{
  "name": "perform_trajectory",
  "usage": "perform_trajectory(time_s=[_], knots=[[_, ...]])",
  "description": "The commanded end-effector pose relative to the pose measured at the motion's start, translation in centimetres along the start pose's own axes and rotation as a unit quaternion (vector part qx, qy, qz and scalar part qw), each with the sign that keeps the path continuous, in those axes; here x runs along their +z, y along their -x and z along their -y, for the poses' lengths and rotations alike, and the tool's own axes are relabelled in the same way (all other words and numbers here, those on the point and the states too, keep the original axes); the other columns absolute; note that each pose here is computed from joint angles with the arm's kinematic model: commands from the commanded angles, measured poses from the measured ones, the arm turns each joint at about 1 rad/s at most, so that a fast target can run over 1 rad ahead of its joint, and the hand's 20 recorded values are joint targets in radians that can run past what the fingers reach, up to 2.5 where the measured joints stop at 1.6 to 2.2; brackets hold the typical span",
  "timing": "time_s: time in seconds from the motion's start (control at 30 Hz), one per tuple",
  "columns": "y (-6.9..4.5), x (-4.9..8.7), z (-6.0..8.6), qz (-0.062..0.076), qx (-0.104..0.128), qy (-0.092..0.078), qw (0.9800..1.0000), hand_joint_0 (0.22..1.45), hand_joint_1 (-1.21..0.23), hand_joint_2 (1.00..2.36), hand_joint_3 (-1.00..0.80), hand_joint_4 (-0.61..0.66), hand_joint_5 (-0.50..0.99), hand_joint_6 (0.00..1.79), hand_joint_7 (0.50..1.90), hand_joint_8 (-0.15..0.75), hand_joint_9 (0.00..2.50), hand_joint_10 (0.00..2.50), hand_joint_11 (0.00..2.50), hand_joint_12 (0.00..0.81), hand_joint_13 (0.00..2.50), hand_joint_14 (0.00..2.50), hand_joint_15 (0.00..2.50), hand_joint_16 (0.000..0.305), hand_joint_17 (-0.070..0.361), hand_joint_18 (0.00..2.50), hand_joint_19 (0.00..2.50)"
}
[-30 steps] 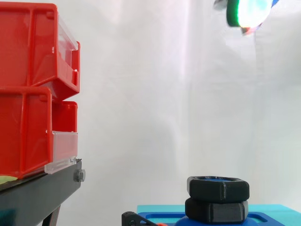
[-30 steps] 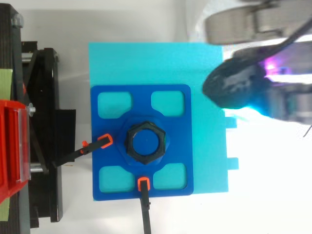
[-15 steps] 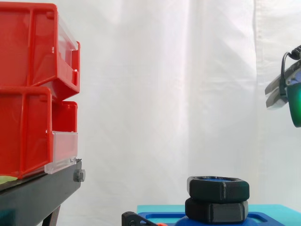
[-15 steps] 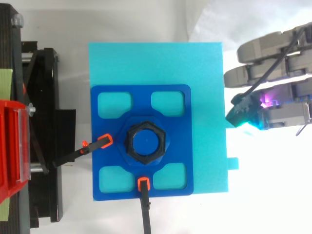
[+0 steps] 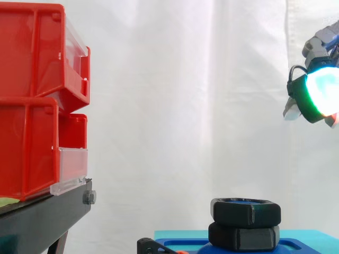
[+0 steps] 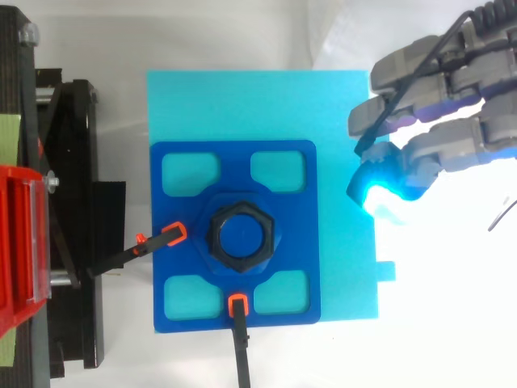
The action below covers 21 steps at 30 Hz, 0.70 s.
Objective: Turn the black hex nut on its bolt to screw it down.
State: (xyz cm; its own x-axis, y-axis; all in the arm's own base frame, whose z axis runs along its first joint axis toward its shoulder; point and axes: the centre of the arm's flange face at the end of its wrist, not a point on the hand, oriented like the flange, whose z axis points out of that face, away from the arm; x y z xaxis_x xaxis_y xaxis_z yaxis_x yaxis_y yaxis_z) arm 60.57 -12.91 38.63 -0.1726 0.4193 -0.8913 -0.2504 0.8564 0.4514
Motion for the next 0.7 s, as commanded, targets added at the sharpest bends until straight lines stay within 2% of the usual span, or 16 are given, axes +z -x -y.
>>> perform_trajectory(time_s=[0.0, 0.67], knots=[[0.06, 0.05, 0.02, 0.002, 0.05, -0.003, 0.9987, 0.51, -0.34, 1.0, -0.5, 0.3, -0.13, 0.5, 0.98, 0.296, 0.8, 0.01, 0.21, 0.378, 0.49, 0.0, 0.01, 0.054, 0.121, 0.45, 0.15], [0.0, 0.02, 0.07, 0.003, 0.048, -0.005, 0.9988, 0.52, -0.34, 1.0, -0.5, 0.3, -0.13, 0.5, 0.98, 0.292, 0.79, 0.01, 0.2, 0.374, 0.48, 0.0, 0.0, 0.054, 0.12, 0.45, 0.15]])
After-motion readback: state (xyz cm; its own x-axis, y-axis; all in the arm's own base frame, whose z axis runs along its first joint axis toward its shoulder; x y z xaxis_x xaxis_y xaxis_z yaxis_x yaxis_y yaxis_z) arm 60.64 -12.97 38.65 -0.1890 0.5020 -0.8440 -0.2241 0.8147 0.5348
